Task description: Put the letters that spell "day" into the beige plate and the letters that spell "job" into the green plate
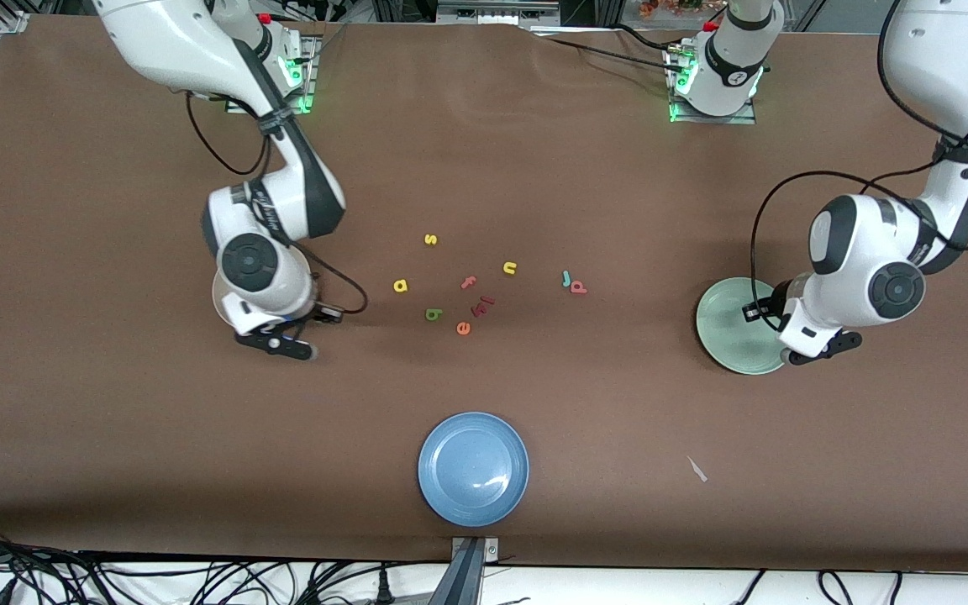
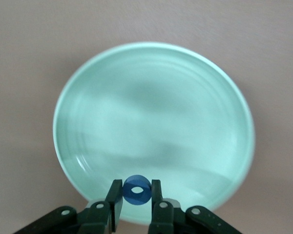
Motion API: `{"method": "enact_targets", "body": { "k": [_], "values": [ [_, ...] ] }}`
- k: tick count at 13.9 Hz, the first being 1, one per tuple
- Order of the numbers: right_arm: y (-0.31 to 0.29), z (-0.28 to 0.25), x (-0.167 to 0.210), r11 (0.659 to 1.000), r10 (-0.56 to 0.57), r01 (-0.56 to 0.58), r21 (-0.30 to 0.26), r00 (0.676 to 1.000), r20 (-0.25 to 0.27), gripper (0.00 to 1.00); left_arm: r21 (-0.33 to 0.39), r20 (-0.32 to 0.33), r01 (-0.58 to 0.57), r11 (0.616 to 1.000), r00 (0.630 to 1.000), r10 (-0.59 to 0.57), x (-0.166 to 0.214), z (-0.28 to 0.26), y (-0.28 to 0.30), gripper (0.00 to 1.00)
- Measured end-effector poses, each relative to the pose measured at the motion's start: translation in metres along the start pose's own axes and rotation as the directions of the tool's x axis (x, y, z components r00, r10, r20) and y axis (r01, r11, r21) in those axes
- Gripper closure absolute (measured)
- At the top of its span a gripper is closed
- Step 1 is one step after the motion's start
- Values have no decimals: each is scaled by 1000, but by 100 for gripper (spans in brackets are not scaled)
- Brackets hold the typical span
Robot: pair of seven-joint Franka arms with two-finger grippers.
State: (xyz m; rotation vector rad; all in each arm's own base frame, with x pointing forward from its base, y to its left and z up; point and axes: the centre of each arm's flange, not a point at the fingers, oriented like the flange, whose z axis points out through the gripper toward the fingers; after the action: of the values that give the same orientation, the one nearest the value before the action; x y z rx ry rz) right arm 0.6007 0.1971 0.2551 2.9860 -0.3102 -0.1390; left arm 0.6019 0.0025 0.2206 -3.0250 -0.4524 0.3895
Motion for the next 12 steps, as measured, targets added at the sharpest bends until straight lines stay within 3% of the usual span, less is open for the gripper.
{"method": "enact_targets", "body": {
  "k": [3, 6, 10, 11, 12],
  "values": [
    [58, 20, -15, 999, -27, 29, -35, 998, 56, 63, 52, -6, -24, 998, 1000, 25, 22, 22, -12, 74],
    [86, 55, -55, 999, -21, 26, -44, 994, 104, 63, 48, -20, -24, 999, 999, 25, 31, 19, -14, 48],
    [101, 74, -68, 999, -17, 21, -36, 996, 92, 63, -19, -15, 30, 999, 999, -31, 18, -13, 36, 7],
    [101, 75, -68, 999, -19, 22, -36, 996, 92, 58, -39, -2, 74, 996, 997, -74, 5, -23, 62, 0],
    [101, 75, -68, 999, -21, 24, -36, 995, 93, 48, -55, 12, 128, 990, 992, -128, -11, -31, 94, 0]
  ]
}}
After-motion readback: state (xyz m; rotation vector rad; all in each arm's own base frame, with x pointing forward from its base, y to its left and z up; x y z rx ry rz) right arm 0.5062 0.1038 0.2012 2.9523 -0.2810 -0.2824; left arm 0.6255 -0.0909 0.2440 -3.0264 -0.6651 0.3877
